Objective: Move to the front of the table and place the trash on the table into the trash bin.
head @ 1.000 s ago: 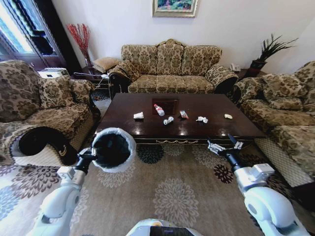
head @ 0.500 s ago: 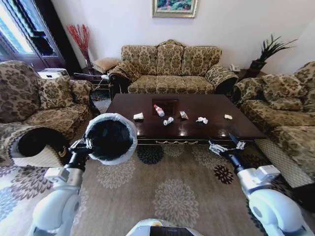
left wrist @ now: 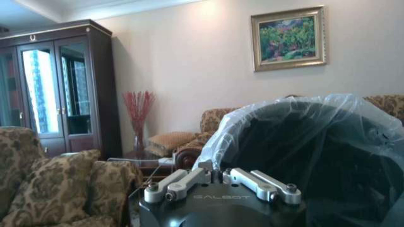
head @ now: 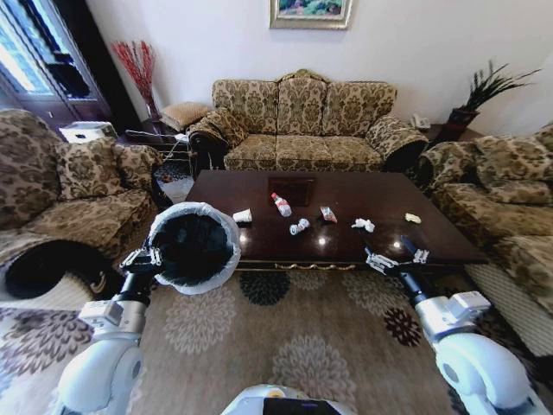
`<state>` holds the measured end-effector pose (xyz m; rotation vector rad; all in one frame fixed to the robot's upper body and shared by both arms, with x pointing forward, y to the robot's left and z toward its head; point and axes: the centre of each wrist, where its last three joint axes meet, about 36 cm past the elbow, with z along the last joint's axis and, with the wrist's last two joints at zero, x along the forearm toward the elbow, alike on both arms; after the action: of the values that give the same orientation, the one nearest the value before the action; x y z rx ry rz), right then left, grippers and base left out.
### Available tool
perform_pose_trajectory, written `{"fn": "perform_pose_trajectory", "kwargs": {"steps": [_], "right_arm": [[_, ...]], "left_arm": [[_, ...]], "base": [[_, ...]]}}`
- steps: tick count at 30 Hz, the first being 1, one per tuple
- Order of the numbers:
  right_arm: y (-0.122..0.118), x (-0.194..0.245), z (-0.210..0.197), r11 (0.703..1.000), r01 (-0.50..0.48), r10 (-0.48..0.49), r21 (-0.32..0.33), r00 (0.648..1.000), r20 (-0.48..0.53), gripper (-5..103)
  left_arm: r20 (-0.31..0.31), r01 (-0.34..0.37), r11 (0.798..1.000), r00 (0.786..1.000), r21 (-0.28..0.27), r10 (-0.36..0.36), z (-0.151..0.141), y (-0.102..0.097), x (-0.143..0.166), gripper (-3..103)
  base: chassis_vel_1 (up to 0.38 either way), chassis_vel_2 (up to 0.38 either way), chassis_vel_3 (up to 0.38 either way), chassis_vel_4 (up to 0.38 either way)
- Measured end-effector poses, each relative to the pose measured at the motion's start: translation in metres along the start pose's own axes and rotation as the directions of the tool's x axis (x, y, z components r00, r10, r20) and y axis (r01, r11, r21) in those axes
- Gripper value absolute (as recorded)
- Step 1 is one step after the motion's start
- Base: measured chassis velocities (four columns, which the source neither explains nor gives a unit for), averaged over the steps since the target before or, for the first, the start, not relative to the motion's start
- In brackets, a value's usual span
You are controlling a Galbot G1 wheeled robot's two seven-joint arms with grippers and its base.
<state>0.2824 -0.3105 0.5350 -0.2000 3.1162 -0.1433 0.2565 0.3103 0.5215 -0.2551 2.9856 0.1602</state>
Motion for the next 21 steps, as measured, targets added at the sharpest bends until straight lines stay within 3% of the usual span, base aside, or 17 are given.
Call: {"fn": "perform_pose_trajectory", "kwargs": {"steps": [7,21], "right_arm": [[-0.003,-0.006,0.008,1.0,-0.004,0.004,-0.006,1.0,-0.029,100],[-0.008,-0.017,0.025,0.999,-0.039,0.037,-0.033,0.997,-0.069,100]], "left_arm": [[-0.014,0.013,1.0,1.0,-0.013,-0.013,0.006,0.0,0.0,3],[-0.023,0.028,0.999,0.999,-0.015,-0.028,0.013,-0.002,0.003,3]], "base": [[-0.169,0.2,0.179,-0.18],[0.056,0.026,0.02,0.058]]}}
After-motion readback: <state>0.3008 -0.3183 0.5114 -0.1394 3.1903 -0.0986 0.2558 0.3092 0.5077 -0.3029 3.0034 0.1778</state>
